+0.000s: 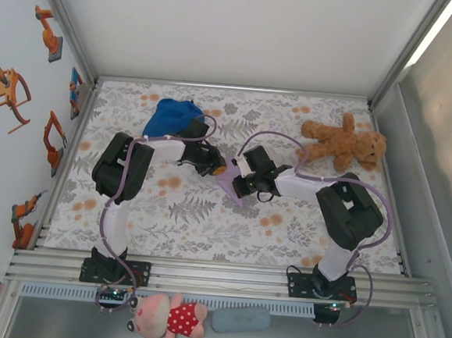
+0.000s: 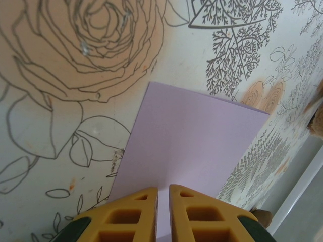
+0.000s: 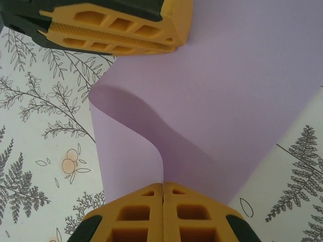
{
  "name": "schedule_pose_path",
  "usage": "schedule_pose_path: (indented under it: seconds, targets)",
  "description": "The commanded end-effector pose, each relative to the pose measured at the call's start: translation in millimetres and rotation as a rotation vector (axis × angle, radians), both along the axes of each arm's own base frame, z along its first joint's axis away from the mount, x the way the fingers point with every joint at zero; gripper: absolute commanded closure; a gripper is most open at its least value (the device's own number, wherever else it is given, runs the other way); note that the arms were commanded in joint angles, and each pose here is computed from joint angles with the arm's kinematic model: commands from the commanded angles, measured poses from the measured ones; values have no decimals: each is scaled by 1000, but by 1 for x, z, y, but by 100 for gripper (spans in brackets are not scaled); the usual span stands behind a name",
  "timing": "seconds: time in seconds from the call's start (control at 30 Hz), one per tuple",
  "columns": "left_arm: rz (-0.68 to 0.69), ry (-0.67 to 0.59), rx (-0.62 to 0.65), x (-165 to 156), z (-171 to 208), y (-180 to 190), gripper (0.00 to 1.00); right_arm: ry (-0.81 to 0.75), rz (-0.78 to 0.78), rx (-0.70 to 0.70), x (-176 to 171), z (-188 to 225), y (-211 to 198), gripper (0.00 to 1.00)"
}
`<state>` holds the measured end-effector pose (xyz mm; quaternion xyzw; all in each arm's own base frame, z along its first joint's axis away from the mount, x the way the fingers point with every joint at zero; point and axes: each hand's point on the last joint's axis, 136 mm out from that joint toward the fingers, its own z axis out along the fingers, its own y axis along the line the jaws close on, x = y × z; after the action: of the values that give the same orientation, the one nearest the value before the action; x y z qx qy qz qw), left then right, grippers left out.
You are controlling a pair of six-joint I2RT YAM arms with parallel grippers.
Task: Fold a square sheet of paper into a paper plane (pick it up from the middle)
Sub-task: Third fold the triangle at the center of the table.
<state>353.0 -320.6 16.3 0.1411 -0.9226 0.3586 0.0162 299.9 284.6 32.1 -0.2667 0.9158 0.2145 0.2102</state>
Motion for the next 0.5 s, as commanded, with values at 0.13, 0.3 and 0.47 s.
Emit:
schedule_pose_path:
  seconds: [0.13, 0.3, 0.47]
  targets:
    - [-28, 67, 62, -17, -23, 5, 84, 3, -20, -24, 8, -2, -2, 100]
    - [-25, 68, 61, -16, -23, 5, 84, 8, -20, -32, 7, -5, -3, 100]
    - [-28, 67, 60, -16, -23, 4, 85, 11, -20, -38, 8, -7, -3, 100]
